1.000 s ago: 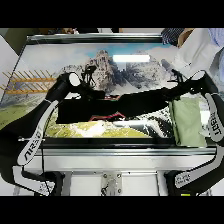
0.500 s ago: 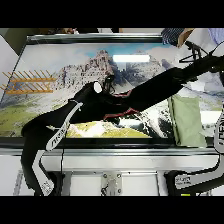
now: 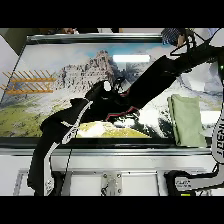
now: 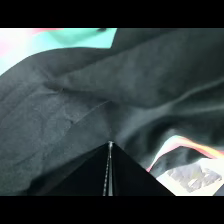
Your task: Fold the clothes and pants, and hang the long-sleeved shirts on hangers.
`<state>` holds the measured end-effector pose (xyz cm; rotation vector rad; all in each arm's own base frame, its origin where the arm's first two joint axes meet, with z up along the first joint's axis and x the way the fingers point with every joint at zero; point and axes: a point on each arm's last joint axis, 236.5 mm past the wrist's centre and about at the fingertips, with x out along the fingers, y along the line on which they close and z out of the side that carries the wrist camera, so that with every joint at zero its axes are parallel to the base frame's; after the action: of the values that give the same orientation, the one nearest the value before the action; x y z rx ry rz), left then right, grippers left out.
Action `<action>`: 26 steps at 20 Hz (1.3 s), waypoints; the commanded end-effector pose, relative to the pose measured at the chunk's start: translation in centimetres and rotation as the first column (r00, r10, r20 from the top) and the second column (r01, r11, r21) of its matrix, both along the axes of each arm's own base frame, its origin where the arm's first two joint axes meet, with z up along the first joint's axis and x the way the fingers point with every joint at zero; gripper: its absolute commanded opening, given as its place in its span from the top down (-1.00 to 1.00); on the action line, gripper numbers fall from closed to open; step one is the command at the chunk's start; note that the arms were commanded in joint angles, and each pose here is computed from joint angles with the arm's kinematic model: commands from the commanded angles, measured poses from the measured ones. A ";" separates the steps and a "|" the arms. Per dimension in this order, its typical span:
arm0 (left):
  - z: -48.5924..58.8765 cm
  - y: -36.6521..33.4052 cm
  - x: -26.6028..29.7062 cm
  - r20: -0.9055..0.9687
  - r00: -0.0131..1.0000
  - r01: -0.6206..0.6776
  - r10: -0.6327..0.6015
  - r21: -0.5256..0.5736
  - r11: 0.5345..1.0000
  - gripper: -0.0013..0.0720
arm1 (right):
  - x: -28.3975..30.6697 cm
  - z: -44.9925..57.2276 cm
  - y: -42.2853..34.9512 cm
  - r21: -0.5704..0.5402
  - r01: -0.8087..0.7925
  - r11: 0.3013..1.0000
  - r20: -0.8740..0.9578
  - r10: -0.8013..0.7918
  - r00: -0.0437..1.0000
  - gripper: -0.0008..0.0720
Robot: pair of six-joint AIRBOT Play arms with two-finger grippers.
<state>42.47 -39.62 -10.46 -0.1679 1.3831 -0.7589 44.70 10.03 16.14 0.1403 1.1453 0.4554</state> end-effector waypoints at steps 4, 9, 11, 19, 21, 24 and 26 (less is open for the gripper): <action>3.8 1.6 2.5 0.021 1.000 0.008 -0.007 -0.024 1.000 0.93 | -1.2 1.6 5.2 0.022 -0.070 0.997 0.023 0.069 0.997 0.95; 9.9 7.8 7.2 0.117 0.986 -0.111 0.118 -0.060 0.992 0.93 | -2.4 2.0 10.4 0.068 -0.089 0.994 0.014 0.088 0.996 0.94; 11.6 13.1 8.9 0.178 0.967 -0.182 0.180 -0.004 0.983 0.93 | -2.6 2.4 13.3 0.102 -0.091 0.991 0.030 0.088 0.996 0.95; 22.3 30.4 10.1 0.331 0.860 -0.422 0.388 0.036 0.906 0.93 | -3.4 -1.5 26.8 0.240 -0.086 0.967 -0.009 0.091 0.996 0.95; 24.4 33.0 9.4 0.352 0.836 -0.460 0.422 0.028 0.888 0.93 | -3.6 -3.7 30.2 0.274 -0.082 0.958 -0.035 0.095 0.995 0.95; 26.9 35.4 8.3 0.382 0.807 -0.494 0.450 0.019 0.869 0.93 | -4.5 -7.2 35.5 0.346 -0.087 0.934 -0.079 0.121 0.990 0.94; 28.1 36.2 7.7 0.395 0.796 -0.506 0.459 0.015 0.863 0.93 | -5.2 -9.9 38.2 0.368 -0.088 0.926 -0.102 0.134 0.986 0.94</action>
<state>51.33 -5.42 15.68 -0.2541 0.9695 -0.2837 40.24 43.75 9.14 0.3614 1.1796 0.7352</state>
